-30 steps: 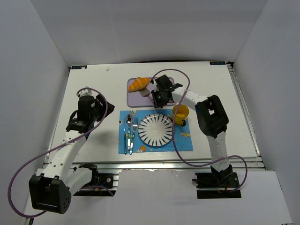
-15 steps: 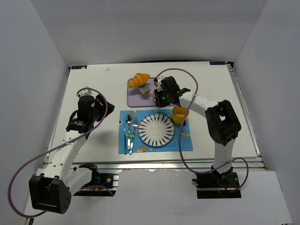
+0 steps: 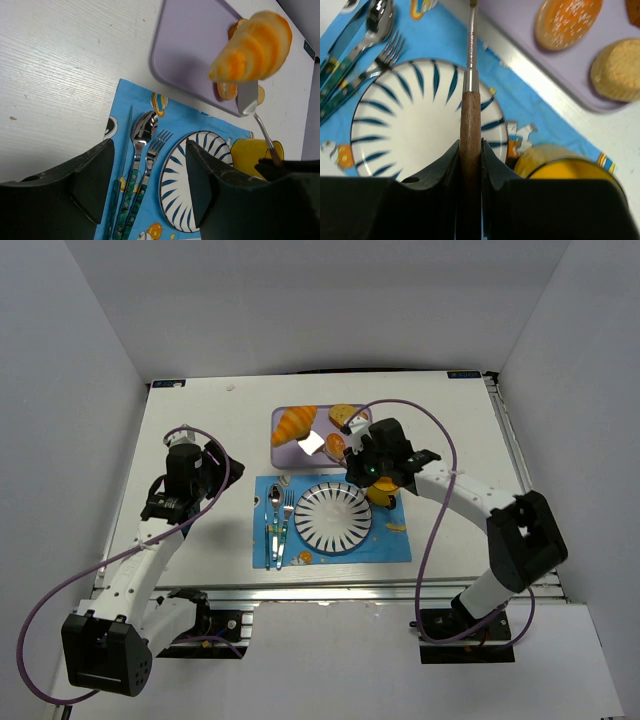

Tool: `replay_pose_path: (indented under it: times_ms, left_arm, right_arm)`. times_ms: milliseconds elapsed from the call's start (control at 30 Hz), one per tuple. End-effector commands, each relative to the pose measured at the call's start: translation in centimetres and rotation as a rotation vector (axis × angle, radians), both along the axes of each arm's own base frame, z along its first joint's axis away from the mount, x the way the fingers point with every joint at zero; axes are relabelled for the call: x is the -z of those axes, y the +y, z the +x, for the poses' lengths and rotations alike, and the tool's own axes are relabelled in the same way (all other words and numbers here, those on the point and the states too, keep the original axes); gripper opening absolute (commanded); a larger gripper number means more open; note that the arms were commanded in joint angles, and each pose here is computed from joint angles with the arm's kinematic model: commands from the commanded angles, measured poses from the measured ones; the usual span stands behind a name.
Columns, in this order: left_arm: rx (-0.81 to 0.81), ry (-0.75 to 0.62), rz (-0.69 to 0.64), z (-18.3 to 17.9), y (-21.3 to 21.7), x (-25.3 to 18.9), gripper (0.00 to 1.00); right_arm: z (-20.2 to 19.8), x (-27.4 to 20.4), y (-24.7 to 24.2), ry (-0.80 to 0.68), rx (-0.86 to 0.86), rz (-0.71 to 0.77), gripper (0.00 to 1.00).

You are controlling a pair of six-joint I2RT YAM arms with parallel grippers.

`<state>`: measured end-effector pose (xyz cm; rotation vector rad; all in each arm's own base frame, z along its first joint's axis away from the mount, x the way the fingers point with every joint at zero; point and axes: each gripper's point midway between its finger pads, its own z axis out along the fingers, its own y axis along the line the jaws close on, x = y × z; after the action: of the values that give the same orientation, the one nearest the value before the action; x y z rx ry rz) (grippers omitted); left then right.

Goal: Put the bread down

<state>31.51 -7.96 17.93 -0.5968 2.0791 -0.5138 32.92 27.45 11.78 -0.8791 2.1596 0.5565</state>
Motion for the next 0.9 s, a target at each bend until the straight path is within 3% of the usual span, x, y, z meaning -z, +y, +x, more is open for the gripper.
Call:
replay_pose_path:
  times_ms: [0, 533, 867]
  left_arm:
    - [0.017, -0.074, -0.002, 0.4, -0.2, -2.4, 0.69]
    - [0.022, -0.08, 0.007, -0.4, -0.1, -2.2, 0.69]
    - [0.021, -0.083, 0.005, -1.3, 0.1, -2.4, 0.68]
  right_arm:
    - [-1.7, -2.7, 0.2, -0.098, -0.102, 0.04, 0.0]
    - [-12.2, -0.6, -5.6, -0.071, -0.355, -0.068, 0.0]
    - [-17.1, 0.8, -7.9, 0.091, -0.467, -0.13, 0.0]
